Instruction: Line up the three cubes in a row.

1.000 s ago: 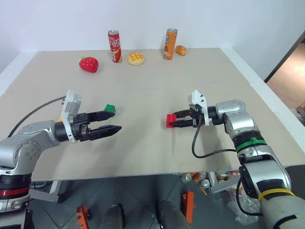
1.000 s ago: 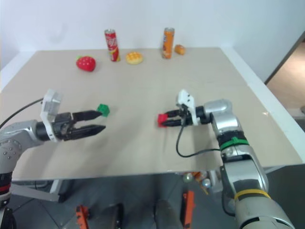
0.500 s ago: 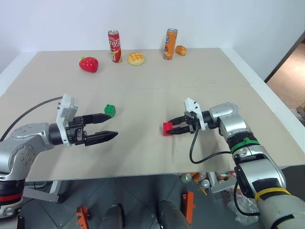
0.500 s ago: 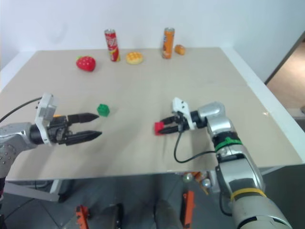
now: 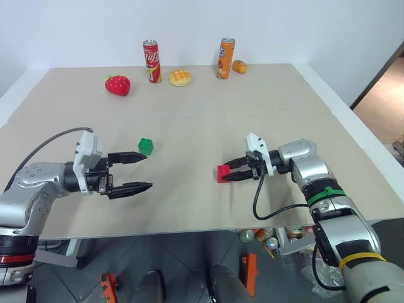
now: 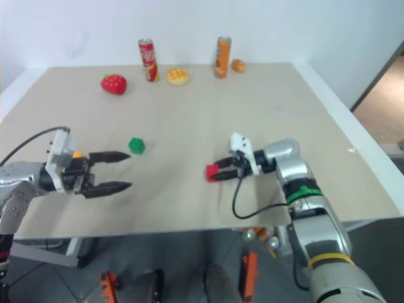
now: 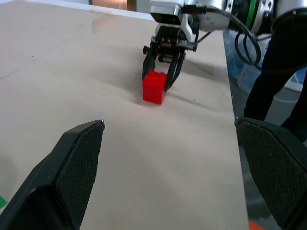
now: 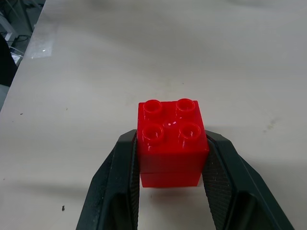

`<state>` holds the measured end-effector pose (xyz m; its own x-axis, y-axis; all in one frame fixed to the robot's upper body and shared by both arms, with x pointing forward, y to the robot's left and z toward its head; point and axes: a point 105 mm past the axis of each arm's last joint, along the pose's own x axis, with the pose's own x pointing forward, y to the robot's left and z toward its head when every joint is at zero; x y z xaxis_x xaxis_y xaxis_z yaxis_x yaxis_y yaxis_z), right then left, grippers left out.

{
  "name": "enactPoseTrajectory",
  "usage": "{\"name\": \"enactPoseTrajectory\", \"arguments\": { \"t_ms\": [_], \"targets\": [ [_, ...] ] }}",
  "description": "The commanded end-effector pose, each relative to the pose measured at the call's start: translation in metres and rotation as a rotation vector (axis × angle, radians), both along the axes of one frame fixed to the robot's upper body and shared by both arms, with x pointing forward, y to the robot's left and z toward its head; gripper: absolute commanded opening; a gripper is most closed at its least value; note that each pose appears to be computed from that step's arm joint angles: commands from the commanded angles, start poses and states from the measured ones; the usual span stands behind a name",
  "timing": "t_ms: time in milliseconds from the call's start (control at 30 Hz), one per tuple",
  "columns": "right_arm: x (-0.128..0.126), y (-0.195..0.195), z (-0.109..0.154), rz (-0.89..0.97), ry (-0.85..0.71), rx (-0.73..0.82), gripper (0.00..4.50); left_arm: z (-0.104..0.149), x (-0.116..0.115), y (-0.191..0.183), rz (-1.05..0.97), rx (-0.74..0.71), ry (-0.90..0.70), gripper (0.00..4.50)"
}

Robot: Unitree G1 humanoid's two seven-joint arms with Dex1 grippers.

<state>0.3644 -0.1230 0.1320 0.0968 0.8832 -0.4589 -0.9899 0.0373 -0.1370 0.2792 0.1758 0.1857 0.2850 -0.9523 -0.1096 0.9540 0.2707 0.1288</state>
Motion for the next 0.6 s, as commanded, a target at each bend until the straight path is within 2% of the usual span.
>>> {"name": "enactPoseTrajectory", "arguments": {
  "t_ms": [33, 367, 433, 500, 533, 600],
  "targets": [
    [-0.0024, 0.0012, 0.0122, 0.038, -0.024, 0.018, 1.23, -0.0046, -0.0031, 0.0030, -0.024, 0.064, -0.040, 4.50],
    [-0.0007, 0.0051, 0.0102, 0.043, -0.022, 0.029, 1.23, 0.0000, -0.0018, 0.0060, -0.012, 0.026, -0.045, 4.50],
    [0.0012, 0.0068, 0.0100, 0.037, -0.021, 0.028, 2.24, -0.0004, -0.0025, 0.0069, -0.010, 0.028, -0.045, 4.50],
    [0.0025, 0.0073, 0.0095, 0.038, -0.034, 0.015, 3.06, -0.0006, -0.0028, 0.0075, -0.007, 0.029, -0.044, 4.50],
    [0.0034, 0.0072, 0.0086, 0.036, -0.044, 0.003, 3.21, -0.0005, -0.0030, 0.0078, -0.006, 0.030, -0.045, 4.50],
    [0.0034, 0.0063, 0.0073, 0.043, -0.048, -0.016, 3.86, 0.0000, -0.0032, 0.0081, -0.002, 0.027, -0.045, 4.50]
  ]
}}
